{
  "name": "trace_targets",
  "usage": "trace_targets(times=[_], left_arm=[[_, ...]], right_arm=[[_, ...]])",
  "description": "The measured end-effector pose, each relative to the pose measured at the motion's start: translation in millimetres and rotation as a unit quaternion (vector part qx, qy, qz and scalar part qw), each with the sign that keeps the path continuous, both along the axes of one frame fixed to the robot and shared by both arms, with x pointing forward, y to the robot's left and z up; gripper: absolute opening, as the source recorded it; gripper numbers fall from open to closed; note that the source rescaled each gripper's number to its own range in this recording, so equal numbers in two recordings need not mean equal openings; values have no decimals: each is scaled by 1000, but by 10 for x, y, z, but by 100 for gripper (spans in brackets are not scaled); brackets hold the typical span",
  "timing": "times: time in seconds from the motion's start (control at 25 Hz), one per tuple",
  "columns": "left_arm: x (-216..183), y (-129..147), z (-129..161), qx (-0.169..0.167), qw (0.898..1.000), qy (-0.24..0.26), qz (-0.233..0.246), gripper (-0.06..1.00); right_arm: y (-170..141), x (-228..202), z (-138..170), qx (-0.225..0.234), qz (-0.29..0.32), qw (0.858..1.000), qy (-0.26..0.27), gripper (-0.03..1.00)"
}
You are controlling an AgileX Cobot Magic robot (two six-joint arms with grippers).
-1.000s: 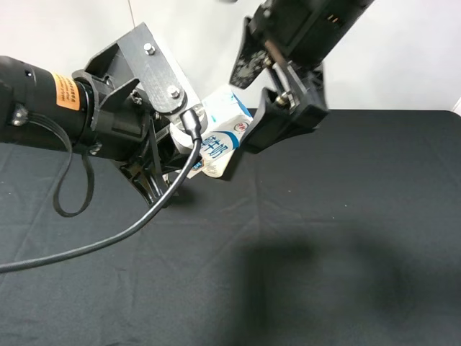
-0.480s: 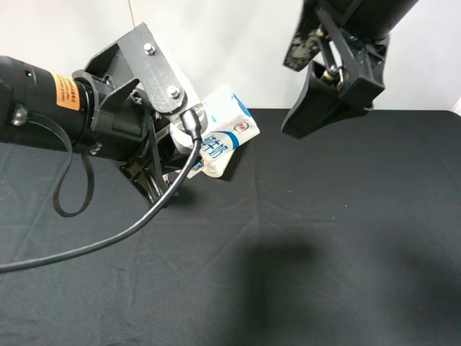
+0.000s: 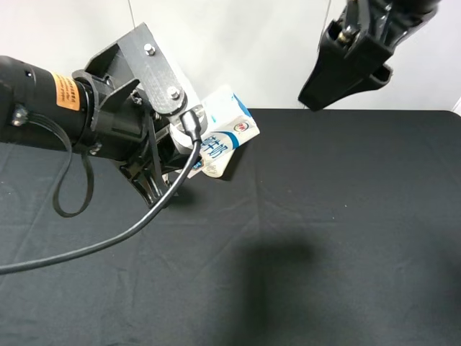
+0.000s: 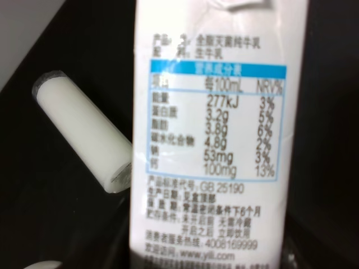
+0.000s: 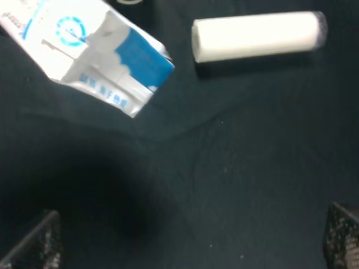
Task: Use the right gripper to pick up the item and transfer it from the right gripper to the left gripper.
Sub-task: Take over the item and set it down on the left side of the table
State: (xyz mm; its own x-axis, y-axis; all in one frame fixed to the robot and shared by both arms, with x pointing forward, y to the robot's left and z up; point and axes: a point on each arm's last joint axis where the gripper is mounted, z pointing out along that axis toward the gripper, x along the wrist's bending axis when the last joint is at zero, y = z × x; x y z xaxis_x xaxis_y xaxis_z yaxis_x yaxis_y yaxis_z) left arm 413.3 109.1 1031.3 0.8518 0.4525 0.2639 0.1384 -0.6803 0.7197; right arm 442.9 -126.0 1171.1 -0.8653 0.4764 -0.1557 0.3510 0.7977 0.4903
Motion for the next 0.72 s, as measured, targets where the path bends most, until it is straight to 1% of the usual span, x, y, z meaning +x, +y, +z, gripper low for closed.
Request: trace_targets(times=[0.2,0.4,0.52,0.56,0.72], left_arm=[[0,0,0,1,1000,-1,-1,0],[0,0,0,1,1000,-1,-1,0],[0,0,0,1,1000,-1,-1,0],[0,0,0,1,1000,-1,-1,0],[0,0,0,1,1000,-1,-1,0]], right_arm=[[-131,-154,-19,14,-38,999,13,100],[-330,-399,-175,10,-55,998,32,100],[-450,-548,-298,4,-60,997,43,100],[-531,-648,-405,-2,-63,997,52,100],[-716,-878,-613,-7,-76,995,67,100]])
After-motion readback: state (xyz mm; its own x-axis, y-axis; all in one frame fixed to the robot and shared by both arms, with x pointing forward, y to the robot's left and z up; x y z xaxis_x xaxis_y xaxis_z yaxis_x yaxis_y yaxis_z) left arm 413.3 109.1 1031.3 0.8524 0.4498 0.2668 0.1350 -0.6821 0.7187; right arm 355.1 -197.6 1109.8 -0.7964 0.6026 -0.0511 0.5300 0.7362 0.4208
